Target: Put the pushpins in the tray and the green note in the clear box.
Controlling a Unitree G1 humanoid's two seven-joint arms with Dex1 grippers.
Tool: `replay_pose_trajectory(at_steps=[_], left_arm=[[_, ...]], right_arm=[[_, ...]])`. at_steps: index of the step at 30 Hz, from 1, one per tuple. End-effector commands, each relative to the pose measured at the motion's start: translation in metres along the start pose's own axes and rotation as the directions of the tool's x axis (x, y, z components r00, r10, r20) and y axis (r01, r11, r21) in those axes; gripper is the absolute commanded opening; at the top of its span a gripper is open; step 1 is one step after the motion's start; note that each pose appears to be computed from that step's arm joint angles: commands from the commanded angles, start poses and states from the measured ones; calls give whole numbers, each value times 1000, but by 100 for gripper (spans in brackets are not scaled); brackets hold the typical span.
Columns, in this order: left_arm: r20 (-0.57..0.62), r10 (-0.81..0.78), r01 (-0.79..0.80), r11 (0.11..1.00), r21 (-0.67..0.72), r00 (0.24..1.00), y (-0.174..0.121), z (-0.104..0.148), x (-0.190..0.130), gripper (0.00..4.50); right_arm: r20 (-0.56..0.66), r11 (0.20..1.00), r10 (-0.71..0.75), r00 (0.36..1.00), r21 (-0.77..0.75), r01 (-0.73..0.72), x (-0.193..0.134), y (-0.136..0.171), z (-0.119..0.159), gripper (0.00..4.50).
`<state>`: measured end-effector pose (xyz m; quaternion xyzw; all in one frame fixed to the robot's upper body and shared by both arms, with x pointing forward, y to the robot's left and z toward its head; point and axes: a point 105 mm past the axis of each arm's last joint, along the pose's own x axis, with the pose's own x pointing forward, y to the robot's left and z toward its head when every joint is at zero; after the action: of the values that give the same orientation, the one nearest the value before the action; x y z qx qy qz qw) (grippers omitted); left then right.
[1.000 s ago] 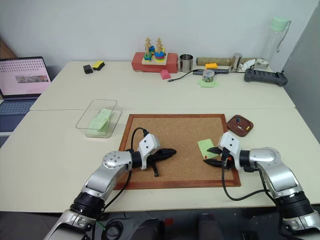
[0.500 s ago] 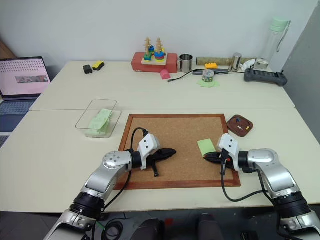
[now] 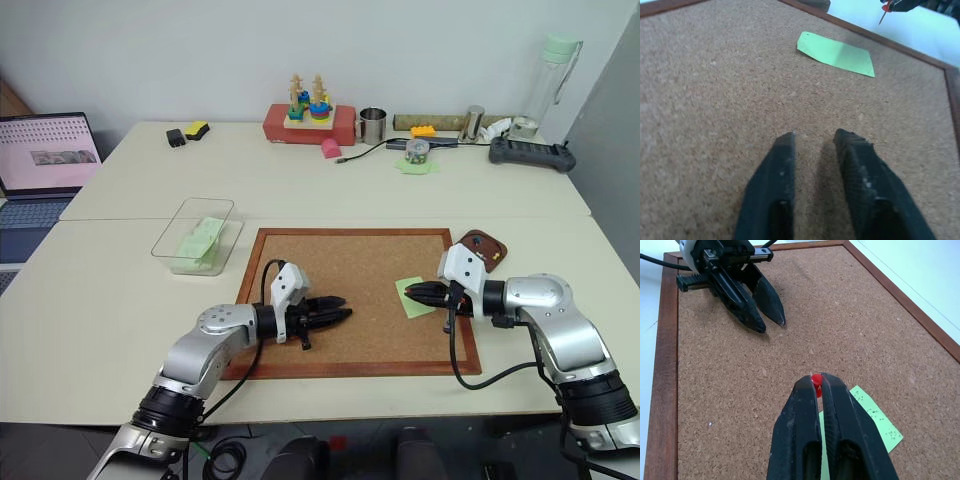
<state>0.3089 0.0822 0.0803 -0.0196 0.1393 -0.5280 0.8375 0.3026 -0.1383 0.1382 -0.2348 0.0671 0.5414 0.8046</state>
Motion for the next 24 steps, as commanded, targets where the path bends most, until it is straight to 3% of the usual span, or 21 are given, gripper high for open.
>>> replay_pose_trajectory(at_steps=[1,12,19,24], left_arm=[[62,-30,35,996,-79,998,-8,15,-9,236],[73,-19,25,996,-89,997,-17,17,-11,444],[119,-45,47,999,-9,992,-27,38,3,449],[91,-82,73,993,91,993,-35,41,9,449]], right_arm=[[13,994,-11,1000,-111,12,-1,-3,14,0],[7,995,-37,999,-95,37,-9,-9,11,0],[-49,988,-102,994,-123,95,-21,-22,2,0],[-128,943,-324,937,-117,310,-39,-57,-21,0]])
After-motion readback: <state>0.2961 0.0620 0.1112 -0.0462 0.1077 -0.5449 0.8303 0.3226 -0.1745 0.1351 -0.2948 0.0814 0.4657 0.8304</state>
